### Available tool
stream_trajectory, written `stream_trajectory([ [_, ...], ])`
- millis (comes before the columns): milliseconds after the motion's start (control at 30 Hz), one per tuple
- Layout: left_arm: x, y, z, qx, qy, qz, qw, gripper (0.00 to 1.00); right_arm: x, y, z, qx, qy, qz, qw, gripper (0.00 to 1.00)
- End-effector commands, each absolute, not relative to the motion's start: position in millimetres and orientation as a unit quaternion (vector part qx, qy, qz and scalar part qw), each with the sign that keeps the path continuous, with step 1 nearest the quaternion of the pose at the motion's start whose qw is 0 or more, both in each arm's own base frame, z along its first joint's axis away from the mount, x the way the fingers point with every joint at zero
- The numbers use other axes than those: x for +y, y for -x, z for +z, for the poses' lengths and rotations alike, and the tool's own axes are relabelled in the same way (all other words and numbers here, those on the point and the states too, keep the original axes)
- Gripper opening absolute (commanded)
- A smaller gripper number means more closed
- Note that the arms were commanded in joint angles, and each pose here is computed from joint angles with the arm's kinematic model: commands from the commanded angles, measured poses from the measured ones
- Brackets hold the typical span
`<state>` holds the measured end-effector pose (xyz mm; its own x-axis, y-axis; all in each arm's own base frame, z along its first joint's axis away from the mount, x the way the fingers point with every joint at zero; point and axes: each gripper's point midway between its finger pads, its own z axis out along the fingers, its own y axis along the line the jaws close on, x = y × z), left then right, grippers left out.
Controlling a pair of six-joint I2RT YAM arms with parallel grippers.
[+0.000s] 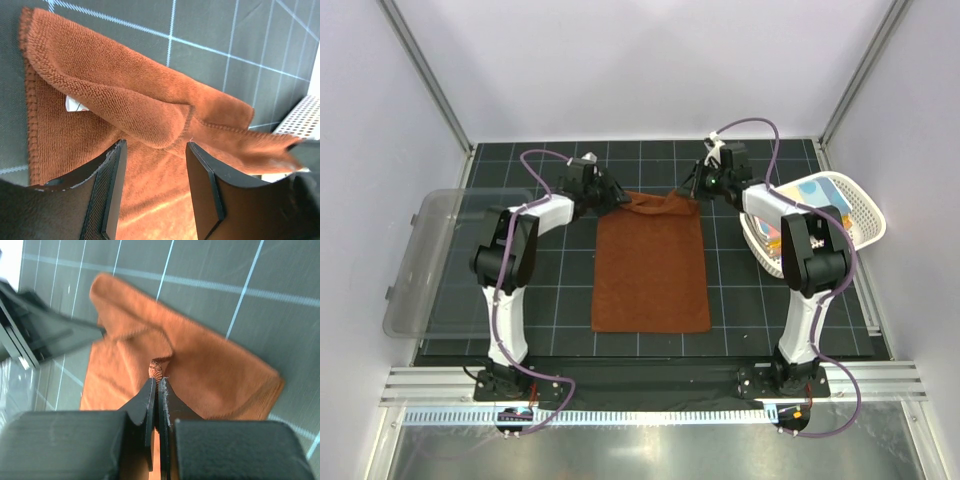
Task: Fold and stack the towels
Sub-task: Fold the towel
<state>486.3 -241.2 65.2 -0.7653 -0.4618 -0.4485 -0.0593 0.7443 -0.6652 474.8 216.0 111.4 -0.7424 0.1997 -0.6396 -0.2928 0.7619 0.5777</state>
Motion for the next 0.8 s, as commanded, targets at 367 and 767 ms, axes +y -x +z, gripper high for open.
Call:
stream_trajectory([
  [367,-246,-486,71,0.888,0.127,-0.276,0.345,0.55,191,-540,101,0.860,-0.060,0.321,0.392,0.01],
  [767,-248,-494,78,0.883,0.132,-0.270,0.360,0.55,177,-550,79,0.871,-0.086,0.297,0.382,0.01],
])
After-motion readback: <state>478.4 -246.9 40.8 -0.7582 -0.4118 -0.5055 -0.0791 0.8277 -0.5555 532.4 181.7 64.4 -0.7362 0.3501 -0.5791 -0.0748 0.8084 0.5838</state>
